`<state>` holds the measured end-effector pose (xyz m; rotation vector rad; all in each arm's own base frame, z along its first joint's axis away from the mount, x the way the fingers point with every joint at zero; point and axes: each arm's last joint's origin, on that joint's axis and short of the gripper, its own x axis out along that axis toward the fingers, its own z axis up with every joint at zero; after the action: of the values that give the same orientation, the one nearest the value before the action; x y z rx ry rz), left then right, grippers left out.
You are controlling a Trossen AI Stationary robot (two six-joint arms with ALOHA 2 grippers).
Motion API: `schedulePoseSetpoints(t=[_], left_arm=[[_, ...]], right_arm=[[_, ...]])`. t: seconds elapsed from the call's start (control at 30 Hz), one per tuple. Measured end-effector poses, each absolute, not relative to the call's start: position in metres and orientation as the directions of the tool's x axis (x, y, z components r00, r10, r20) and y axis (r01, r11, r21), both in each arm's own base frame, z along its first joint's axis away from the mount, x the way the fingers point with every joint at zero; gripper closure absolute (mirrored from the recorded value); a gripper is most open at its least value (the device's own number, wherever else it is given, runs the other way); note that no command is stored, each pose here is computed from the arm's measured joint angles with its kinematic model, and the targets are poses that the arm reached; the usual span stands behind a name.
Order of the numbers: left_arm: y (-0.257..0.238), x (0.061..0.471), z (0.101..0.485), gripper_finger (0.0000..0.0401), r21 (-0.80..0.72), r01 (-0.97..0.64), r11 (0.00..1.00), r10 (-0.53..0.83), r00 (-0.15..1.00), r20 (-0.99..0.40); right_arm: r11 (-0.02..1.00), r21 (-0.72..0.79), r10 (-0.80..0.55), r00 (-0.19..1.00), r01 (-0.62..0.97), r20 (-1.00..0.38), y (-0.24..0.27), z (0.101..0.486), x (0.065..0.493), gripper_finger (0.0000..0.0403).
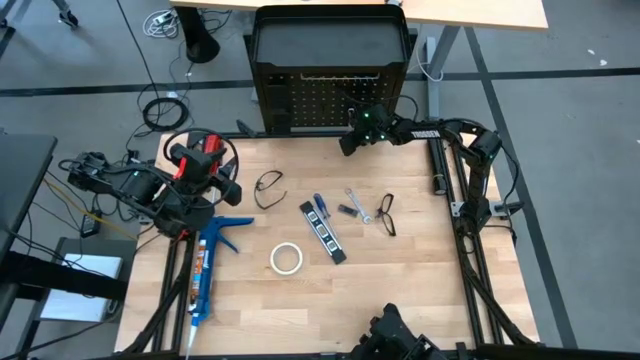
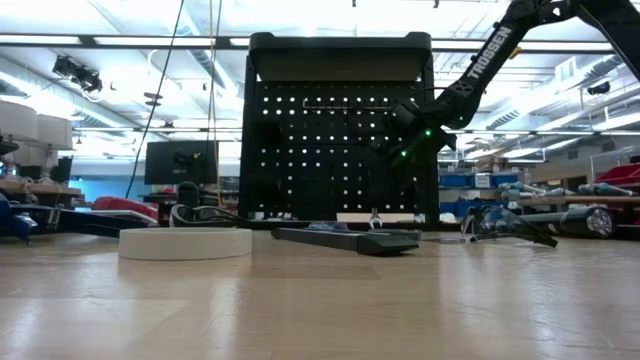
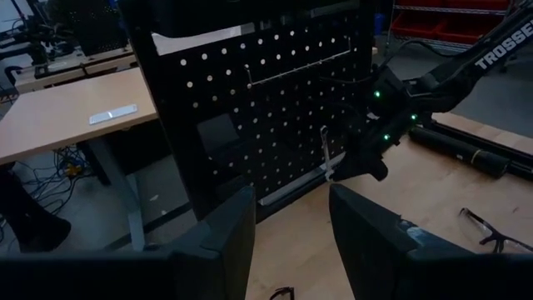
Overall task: Hang tools onto peg board
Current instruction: Unhang the wrench from the black pegboard
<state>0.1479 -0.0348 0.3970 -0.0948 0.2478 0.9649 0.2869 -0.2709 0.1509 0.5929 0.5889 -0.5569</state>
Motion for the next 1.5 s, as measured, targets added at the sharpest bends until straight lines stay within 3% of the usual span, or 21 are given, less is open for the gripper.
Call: schedulePoseSetpoints(t=[0.27, 0.47, 1.0, 1.17, 1.5], left_arm=[[-0.035, 0.148, 0.397, 0.0241, 0.024, -0.822, 0.569, 0.798, 0.546, -0.254], [-0.035, 0.148, 0.397, 0.0241, 0.009, -0.820, 0.573, 0.792, 0.551, -0.264], [-0.035, 0.148, 0.397, 0.0241, 0.005, -0.821, 0.570, 0.793, 0.549, -0.262], [-0.035, 0.148, 0.397, 0.0241, 0.006, -0.821, 0.570, 0.794, 0.549, -0.262], [-0.035, 0.148, 0.396, 0.0241, 0.016, -0.817, 0.576, 0.790, 0.552, -0.268]], right_arm=[[0.665, 0.335, -0.338, 0.669, 0.667, -0.662, -0.270, 0.156, 0.283, 0.0216], [0.658, 0.242, -0.445, 0.627, 0.713, -0.639, -0.261, 0.157, 0.278, 0.0175], [0.562, 0.178, -0.600, 0.546, 0.808, -0.585, -0.258, 0.149, 0.274, 0.0190], [0.571, 0.159, -0.602, 0.542, 0.806, -0.586, -0.249, 0.150, 0.284, 0.0194], [0.480, 0.187, -0.623, 0.482, 0.857, -0.616, -0.265, 0.140, 0.320, 0.0195]])
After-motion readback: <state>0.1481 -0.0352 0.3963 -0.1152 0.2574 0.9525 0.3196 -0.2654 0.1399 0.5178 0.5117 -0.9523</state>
